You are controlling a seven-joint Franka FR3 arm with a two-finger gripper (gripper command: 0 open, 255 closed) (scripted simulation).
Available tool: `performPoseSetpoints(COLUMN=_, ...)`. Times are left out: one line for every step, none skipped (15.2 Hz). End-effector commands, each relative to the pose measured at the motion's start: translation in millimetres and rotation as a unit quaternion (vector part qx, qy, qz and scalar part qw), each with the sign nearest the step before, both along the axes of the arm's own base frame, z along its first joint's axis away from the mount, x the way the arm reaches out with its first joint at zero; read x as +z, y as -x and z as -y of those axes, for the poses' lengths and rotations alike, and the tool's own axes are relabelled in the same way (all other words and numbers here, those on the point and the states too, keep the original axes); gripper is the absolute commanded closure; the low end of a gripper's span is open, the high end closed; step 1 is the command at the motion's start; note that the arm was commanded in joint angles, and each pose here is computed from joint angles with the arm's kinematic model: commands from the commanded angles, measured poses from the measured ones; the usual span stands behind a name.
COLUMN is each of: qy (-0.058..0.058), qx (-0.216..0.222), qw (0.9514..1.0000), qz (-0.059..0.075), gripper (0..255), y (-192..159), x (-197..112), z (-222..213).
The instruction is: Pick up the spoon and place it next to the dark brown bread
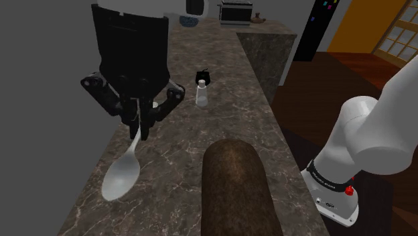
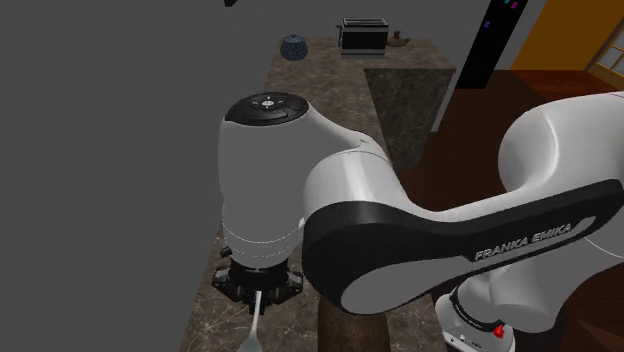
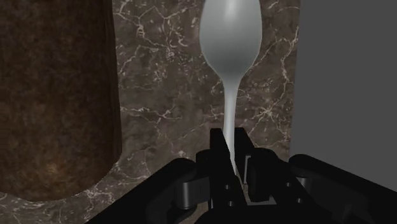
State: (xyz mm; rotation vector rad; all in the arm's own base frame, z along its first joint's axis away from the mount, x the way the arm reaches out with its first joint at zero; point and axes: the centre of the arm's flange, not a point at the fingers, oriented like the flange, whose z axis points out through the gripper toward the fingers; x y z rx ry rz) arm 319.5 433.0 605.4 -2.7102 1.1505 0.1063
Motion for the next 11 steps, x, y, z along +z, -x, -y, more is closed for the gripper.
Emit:
performPoseSetpoints(qy=0.0, qx=-0.001, qw=1.0, qz=0.0, gripper=255, y=23.8, x=-0.6, z=-16.6)
performPoseSetpoints(qy=0.0, qx=-0.001, qw=1.0, qz=0.0, gripper=255, y=34.0, x=-0.6, z=-24.9)
performPoseSetpoints(qy=0.0, qx=-0.001, qw=1.0, qz=0.0, gripper=255, y=44.3, x=-0.6, z=-33.2)
performPoseSetpoints(qy=0.0, qx=-0.001, qw=1.0, qz=0.0, gripper=255, y=54.5, x=-0.6, z=-41.5)
performPoseSetpoints(qy=0.0, qx=-0.001, qw=1.0, qz=0.0, gripper=255, y=64.8, x=-0.6, z=-49.8)
performPoseSetpoints(qy=0.0, qx=-0.001, qw=1.0, qz=0.0, gripper=255, y=75.1, x=-0.5, z=-58.1)
performPoseSetpoints(qy=0.0, qx=-0.001, qw=1.0, qz=0.0, gripper=255, y=85.3, x=-0.5, z=-66.4)
performPoseSetpoints(qy=0.0, qx=-0.001, qw=1.0, qz=0.0, gripper=255, y=95.6, x=-0.5, z=-74.7)
performPoseSetpoints(qy=0.0, qx=-0.001, qw=1.0, qz=0.0, gripper=255, y=105.8, x=-0.5, z=-83.0)
performPoseSetpoints(qy=0.0, qx=-0.001, qw=1.0, qz=0.0, gripper=255, y=116.1, x=-0.5, z=-91.3)
performPoseSetpoints(qy=0.0, qx=-0.001, qw=1.0, qz=0.0, gripper=255, y=126.4, x=-0.5, z=-99.6)
